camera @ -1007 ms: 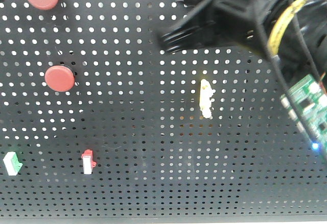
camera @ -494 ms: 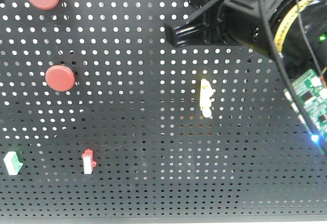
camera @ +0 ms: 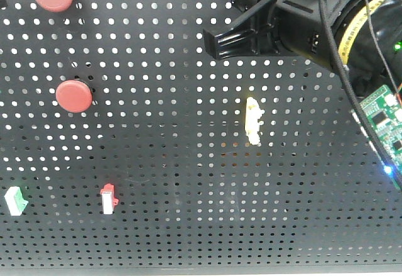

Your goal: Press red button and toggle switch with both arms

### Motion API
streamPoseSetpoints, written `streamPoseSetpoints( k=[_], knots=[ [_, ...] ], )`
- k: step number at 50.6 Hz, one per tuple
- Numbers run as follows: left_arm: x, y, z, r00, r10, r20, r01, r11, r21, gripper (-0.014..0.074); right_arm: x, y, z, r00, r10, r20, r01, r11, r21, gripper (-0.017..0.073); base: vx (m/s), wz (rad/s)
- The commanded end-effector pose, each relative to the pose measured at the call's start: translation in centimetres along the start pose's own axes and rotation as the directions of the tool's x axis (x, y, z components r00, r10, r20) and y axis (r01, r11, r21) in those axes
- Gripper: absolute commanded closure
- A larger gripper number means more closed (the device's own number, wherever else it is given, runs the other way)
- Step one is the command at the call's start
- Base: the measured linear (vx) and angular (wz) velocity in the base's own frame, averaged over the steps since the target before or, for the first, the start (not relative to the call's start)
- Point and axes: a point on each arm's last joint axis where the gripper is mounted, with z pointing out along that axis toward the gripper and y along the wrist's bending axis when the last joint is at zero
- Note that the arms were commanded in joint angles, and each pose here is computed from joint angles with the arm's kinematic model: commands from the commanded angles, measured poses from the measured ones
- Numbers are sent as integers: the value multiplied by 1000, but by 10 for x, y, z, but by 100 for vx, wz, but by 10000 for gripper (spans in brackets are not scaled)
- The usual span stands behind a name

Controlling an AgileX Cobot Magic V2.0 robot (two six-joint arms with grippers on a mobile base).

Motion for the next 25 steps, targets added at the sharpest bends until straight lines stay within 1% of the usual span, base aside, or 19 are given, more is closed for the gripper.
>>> streamPoseSetpoints(
  k=[1,8,18,25],
  knots=[
    [-18,1,-5,994,-5,108,6,1000,-8,592,-17,-28,-14,997,-80,5,78,984,158,563,0,0],
    [-18,0,-5,994,-5,106,6,1000,-8,592,-23,-32,-22,991,-134,9,131,976,173,563,0,0],
    [-18,0,-5,994,-5,106,6,1000,-8,592,-31,-41,-36,993,-115,20,109,973,204,563,0,0],
    [-18,0,-5,994,-5,107,6,1000,-8,592,-35,-44,-42,990,-137,21,130,969,210,563,0,0]
  ],
)
